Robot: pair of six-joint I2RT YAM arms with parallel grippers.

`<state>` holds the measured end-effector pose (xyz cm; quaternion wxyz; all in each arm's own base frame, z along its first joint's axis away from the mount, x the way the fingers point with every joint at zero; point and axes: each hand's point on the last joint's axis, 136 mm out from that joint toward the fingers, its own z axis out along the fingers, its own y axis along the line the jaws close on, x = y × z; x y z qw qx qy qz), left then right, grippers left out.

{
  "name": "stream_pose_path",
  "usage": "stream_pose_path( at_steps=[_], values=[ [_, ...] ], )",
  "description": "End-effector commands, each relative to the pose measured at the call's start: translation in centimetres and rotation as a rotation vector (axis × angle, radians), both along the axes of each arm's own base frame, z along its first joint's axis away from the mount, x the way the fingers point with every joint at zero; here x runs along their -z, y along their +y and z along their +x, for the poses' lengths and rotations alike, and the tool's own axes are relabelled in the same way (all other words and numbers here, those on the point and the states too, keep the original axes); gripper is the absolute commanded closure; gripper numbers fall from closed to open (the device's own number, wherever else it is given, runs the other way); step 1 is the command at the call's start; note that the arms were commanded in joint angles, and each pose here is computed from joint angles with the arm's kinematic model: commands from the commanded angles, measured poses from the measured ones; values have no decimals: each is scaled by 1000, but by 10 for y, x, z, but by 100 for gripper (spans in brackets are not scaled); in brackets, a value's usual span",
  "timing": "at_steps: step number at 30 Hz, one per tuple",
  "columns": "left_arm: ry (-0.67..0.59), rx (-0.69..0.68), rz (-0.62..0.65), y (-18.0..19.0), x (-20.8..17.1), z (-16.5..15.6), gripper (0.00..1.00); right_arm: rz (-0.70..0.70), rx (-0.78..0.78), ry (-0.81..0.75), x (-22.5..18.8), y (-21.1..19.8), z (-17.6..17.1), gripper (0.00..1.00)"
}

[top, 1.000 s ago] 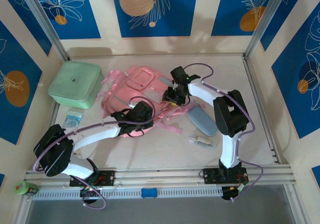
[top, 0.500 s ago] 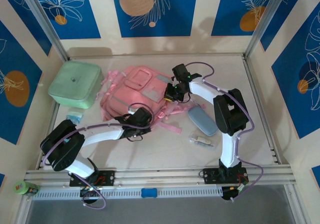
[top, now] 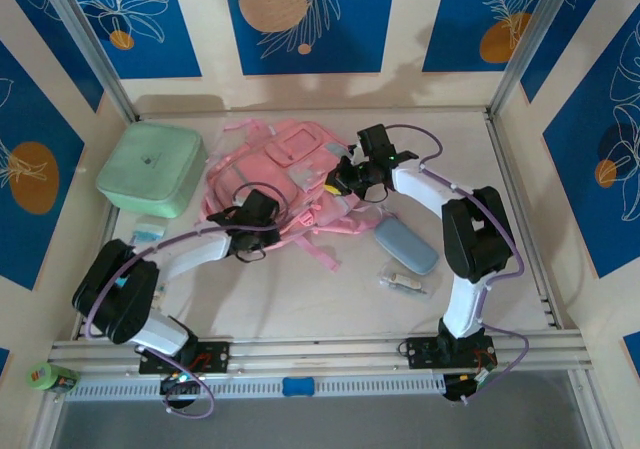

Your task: Pack the student bag

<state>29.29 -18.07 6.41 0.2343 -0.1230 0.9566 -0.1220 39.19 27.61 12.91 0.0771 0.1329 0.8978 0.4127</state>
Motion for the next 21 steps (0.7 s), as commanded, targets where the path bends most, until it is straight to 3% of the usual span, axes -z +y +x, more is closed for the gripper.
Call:
stream_pose_path(
  at_steps=[1,9,13,21],
  values=[
    [-31,25,5,4,-31,-13,63,106,4,-99,-46,13,-2,100],
    [-88,120,-59,-74,-78,-21,52,95,91,-87,-42,12,-9,100],
    [-85,145,-39,-111,-78,-11,51,93,101,-77,-40,14,-10,100],
    [-52,44,-16,-125,-52,8,51,107,109,-71,-42,16,-10,100]
  ],
)
